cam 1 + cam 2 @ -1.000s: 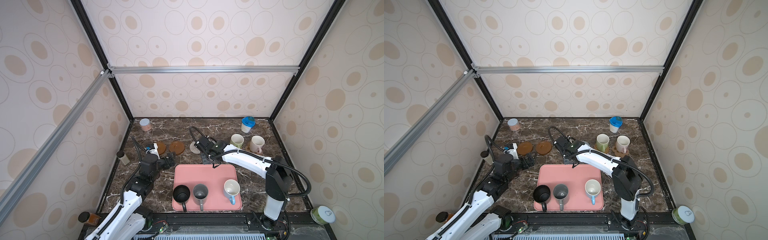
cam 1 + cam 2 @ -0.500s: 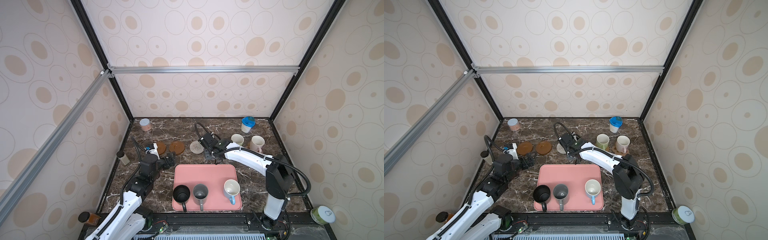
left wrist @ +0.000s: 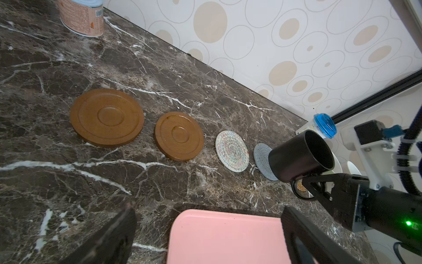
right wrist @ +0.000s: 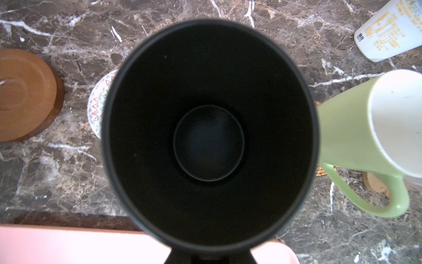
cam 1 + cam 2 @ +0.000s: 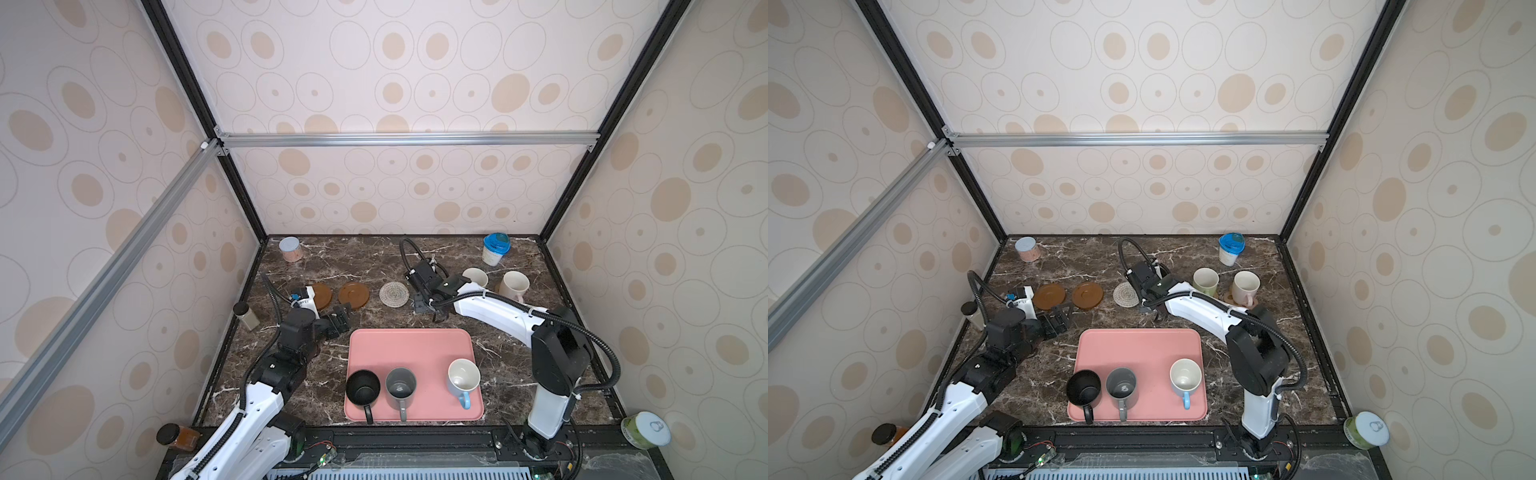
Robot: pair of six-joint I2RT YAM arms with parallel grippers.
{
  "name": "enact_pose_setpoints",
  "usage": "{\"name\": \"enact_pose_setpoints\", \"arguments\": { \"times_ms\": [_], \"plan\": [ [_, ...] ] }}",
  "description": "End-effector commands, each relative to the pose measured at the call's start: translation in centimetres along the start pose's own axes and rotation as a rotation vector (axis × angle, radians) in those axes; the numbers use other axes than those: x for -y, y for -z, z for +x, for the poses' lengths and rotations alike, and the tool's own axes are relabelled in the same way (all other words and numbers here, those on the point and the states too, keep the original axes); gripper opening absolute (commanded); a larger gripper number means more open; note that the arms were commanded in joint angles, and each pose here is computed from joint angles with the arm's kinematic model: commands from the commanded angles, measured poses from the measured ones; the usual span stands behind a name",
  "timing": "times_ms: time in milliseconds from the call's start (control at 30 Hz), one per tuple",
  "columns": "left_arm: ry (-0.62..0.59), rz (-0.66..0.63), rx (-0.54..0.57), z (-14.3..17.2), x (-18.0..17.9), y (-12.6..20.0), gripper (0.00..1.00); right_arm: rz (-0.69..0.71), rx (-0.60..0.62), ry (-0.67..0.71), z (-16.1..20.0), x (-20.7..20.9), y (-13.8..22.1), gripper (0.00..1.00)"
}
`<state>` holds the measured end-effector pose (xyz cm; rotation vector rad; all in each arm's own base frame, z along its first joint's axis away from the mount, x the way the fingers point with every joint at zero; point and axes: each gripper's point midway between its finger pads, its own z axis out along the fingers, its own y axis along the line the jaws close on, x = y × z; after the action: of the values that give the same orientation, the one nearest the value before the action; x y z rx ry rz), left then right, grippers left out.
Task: Place cups on coasters
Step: Place the cup on the coaster.
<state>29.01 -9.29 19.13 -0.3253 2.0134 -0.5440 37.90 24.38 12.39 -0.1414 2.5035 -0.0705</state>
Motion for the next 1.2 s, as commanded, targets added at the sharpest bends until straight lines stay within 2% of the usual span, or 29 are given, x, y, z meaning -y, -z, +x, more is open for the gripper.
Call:
{"name": "enact_pose_setpoints", "arguments": {
  "times_ms": [0,1167],
  "plan": [
    [0.016,0.017,0.015,-0.4,0.5,0.4,1.00,-0.009,0.116,-0.068,-3.0,0.6,1.1,0.07],
    [0.013,0.020,0.010,-0.4,0.6,0.4,1.00,-0.015,0.109,-0.106,-3.3,2.2,-2.5,0.07]
  ]
}}
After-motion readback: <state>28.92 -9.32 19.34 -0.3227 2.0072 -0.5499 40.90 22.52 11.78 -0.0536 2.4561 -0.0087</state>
